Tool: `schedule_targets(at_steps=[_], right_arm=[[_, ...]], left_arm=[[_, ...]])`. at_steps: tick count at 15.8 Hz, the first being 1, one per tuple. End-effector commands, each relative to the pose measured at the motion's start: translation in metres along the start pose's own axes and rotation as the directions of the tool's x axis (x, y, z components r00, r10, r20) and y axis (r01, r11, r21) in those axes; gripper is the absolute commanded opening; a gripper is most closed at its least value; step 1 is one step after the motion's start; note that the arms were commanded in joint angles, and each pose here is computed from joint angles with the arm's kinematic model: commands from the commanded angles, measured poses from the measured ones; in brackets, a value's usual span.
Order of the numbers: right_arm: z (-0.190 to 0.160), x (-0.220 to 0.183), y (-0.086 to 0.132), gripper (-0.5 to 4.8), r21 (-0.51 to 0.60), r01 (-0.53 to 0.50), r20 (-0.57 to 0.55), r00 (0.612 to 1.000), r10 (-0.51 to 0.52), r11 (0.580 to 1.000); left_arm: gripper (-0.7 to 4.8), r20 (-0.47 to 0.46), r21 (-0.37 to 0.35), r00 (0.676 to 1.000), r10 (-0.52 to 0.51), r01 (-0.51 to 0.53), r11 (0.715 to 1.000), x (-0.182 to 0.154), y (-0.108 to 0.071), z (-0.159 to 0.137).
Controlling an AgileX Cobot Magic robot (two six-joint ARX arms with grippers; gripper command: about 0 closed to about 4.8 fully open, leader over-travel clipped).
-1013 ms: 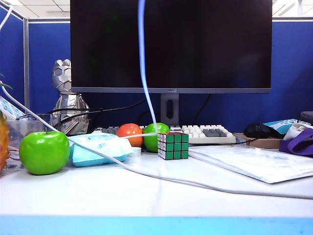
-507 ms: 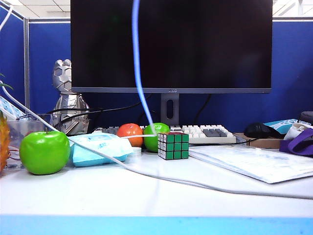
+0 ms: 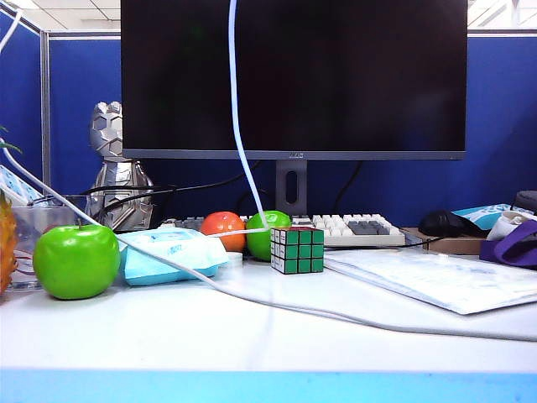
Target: Pick up the Type-C charging cable and the charging base, insert one end of the Type-C charger into the corresponding slot on the base, and finally place the plugged-in charger back on the table.
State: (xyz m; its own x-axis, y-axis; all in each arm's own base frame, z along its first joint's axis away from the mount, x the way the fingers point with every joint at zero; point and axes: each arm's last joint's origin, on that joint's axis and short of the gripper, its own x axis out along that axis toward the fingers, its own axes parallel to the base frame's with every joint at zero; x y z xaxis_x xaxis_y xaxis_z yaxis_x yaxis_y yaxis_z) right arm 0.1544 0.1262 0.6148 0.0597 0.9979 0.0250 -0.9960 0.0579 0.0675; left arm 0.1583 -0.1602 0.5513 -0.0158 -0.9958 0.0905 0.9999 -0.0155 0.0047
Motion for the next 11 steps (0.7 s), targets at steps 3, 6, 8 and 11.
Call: schedule_targets(at_steps=[3,6,8,11], right_arm=[[0.003,-0.005,0.007,1.17,-0.013,-0.019,0.008,1.0,0.019,1.0],[0.004,-0.02,0.014,1.17,-0.013,0.028,0.009,1.0,-0.028,1.0],[0.006,-0.023,0.02,1.17,-0.025,-0.028,0.011,1.0,0.028,0.999],[0.005,-0.021,0.017,1.17,-0.016,-0.013,0.009,1.0,0.013,1.0]], left_arm=[[-0.06,0.019,0.025,1.0,0.01,-0.011,1.0,-0.001,-0.001,0.004],[-0.06,0.022,0.029,1.0,0.01,-0.01,1.0,-0.001,-0.002,0.004],[-0.06,0.028,0.036,1.0,0.01,-0.011,0.999,-0.001,-0.002,0.005],[-0.06,0.03,0.037,1.0,0.01,-0.011,0.999,-0.001,-0.002,0.005]])
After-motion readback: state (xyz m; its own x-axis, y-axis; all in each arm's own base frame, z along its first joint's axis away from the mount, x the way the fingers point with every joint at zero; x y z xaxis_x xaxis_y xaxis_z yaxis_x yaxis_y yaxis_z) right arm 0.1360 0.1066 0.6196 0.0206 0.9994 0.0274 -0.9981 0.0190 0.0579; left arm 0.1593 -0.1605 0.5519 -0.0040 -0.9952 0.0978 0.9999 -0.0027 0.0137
